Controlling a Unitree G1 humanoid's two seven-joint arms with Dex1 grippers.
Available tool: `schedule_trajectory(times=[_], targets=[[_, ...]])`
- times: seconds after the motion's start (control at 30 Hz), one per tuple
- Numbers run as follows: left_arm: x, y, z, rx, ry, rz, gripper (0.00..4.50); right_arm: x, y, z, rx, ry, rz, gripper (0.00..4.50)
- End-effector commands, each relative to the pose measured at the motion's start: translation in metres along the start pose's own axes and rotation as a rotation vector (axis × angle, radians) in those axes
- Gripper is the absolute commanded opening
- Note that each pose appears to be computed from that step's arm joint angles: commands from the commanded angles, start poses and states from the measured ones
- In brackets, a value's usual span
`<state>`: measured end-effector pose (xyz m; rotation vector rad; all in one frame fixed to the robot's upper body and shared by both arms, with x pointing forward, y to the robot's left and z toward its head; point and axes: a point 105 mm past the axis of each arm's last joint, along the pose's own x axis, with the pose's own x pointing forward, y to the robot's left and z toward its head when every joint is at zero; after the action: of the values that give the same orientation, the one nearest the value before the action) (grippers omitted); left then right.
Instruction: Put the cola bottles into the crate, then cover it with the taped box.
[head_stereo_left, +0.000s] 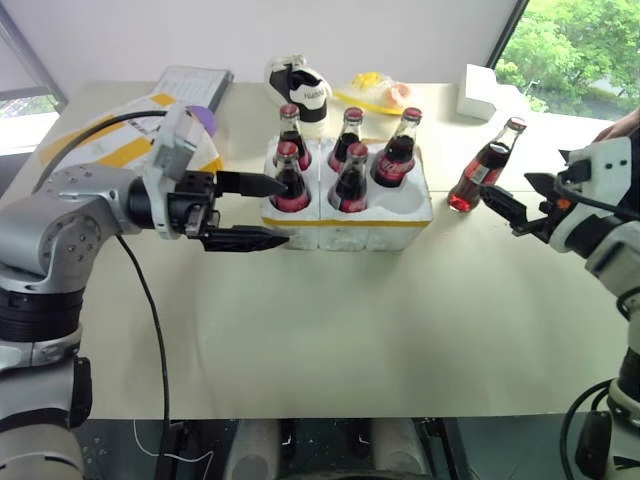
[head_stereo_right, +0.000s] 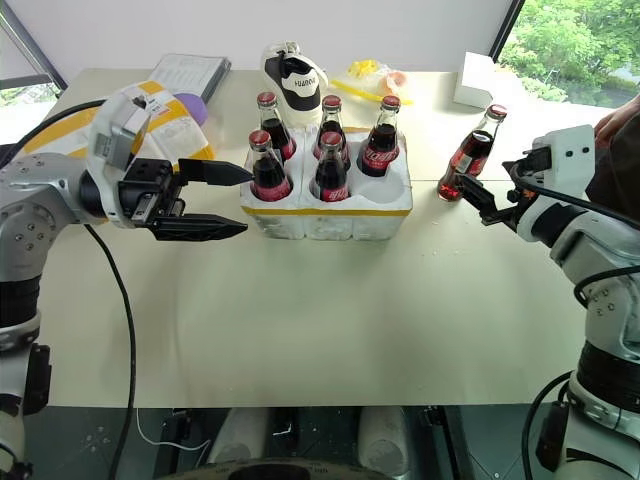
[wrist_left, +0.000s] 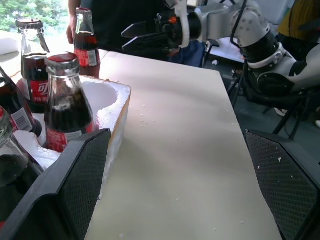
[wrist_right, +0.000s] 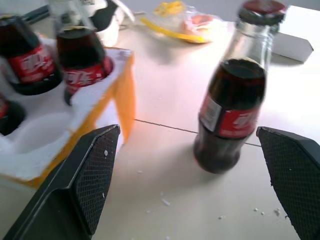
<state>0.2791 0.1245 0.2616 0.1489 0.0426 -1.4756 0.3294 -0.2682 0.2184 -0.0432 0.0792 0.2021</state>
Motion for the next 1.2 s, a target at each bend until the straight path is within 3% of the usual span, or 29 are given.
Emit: schedule_trajectory(times=[0.03,0.23,0.53,1.17,1.2], targets=[[0.001,-0.003,0.011,0.049,-0.010,-0.004,4.50,0.013,-0.002,0.009,-0.014,-0.068,-0.019,4.47],[0.001,-0.005,0.011,0.053,-0.005,0.006,4.50,0.041,-0.013,0.000,0.029,-0.076,-0.060,4.47],[-0.005,-0.008,0.012,0.051,0.000,0.039,4.50,0.055,-0.040,-0.017,0.055,-0.057,-0.145,4.47],[-0.005,-0.005,0.014,0.069,0.001,0.048,4.50,0.095,-0.037,-0.017,0.161,-0.123,-0.128,4.47],[-0.005,-0.005,0.014,0.069,0.001,0.048,4.50,0.096,-0.036,-0.018,0.164,-0.123,-0.123,4.24]])
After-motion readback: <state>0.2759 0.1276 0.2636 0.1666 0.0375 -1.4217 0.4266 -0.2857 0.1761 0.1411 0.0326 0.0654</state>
